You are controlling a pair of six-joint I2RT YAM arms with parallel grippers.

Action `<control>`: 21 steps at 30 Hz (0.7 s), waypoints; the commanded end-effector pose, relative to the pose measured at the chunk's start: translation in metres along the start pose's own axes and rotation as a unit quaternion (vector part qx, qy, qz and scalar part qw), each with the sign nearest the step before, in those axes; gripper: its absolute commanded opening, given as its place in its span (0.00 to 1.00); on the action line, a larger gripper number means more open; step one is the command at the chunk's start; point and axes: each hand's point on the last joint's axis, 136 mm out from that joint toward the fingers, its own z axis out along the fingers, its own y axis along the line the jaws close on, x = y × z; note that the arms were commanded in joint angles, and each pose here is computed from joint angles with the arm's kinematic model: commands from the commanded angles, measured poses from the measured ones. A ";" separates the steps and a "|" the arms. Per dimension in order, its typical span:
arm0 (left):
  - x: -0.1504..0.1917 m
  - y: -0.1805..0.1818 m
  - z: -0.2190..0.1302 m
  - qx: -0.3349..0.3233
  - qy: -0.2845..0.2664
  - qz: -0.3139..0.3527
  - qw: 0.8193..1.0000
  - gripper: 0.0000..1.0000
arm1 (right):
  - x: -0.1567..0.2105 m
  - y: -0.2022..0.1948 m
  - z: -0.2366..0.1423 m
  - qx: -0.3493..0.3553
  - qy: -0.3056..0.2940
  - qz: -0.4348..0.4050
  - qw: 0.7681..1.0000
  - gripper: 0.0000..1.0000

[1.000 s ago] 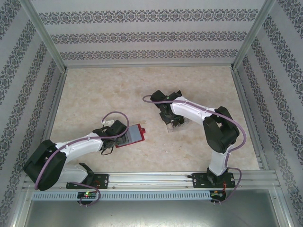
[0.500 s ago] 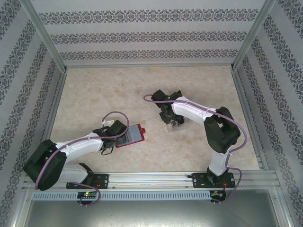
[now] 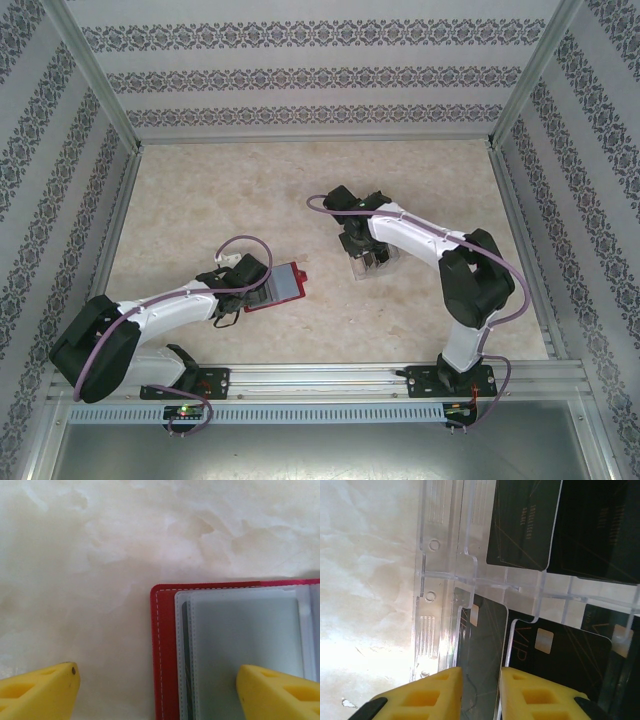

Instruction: Put the credit cards into the card holder

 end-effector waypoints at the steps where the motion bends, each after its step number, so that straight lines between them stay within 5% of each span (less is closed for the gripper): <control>1: 0.005 0.002 0.003 -0.008 0.001 0.008 1.000 0.82 | -0.006 -0.004 -0.009 -0.008 -0.011 0.014 1.000 0.25; 21: 0.003 0.000 0.002 -0.006 0.000 0.011 1.000 0.82 | -0.005 0.001 -0.006 -0.041 -0.002 0.021 0.999 0.00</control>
